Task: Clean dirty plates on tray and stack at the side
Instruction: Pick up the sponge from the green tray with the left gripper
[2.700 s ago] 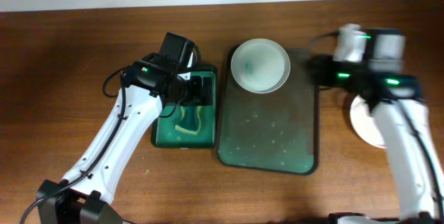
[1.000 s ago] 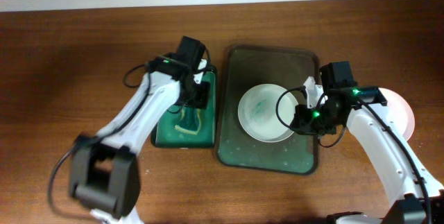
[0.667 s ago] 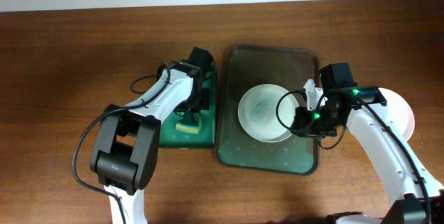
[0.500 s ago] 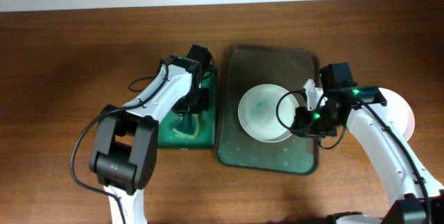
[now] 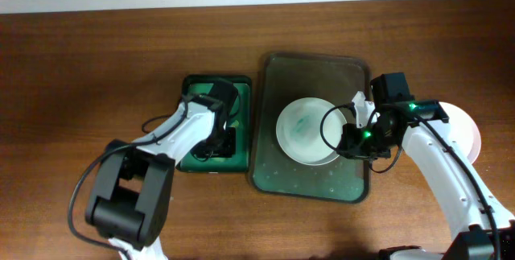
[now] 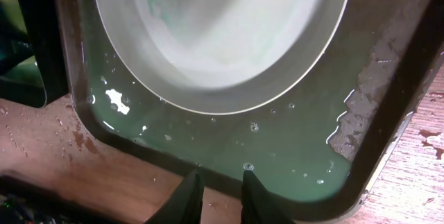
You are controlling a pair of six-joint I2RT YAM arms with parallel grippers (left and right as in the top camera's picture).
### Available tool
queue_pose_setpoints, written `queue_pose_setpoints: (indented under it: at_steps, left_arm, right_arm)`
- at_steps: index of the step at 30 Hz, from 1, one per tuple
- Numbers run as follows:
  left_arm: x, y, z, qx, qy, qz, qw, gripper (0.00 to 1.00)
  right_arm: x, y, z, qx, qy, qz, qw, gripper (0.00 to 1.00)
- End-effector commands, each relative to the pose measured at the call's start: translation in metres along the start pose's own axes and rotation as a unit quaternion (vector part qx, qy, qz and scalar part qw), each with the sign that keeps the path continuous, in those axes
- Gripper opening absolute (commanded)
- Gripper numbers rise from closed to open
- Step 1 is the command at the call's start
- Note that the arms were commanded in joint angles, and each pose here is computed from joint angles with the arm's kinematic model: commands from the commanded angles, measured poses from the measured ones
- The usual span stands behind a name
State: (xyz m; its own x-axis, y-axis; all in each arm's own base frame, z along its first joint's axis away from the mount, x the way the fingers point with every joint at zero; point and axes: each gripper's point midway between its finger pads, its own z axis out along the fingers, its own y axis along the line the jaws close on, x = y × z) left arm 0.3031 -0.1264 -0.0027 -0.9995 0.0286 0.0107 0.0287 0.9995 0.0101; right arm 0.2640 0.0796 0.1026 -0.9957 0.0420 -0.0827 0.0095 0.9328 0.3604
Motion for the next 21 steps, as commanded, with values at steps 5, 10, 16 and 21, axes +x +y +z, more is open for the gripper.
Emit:
queue_pose_setpoints:
  at_steps: [5, 10, 16, 21]
  left_arm:
    - [0.002, 0.003, -0.015, 0.006, 0.025, -0.013, 1.000, 0.10]
    - [-0.036, -0.003, -0.067, 0.025, -0.033, -0.017, 0.999, 0.73]
    - [-0.023, 0.007, -0.022, 0.006, -0.033, -0.018, 0.999, 0.58]
    - [-0.005, 0.004, 0.004, 0.031, -0.017, -0.018, 0.999, 0.00]
  right_arm:
    - [-0.005, 0.003, -0.005, -0.004, -0.012, -0.010, 1.000, 0.21]
    - [-0.005, 0.003, -0.005, -0.004, -0.012, -0.010, 1.000, 0.21]
    - [-0.009, -0.008, -0.005, 0.028, -0.020, -0.010, 0.999, 0.24]
    - [-0.021, -0.019, -0.007, 0.060, -0.048, 0.012, 0.997, 0.27]
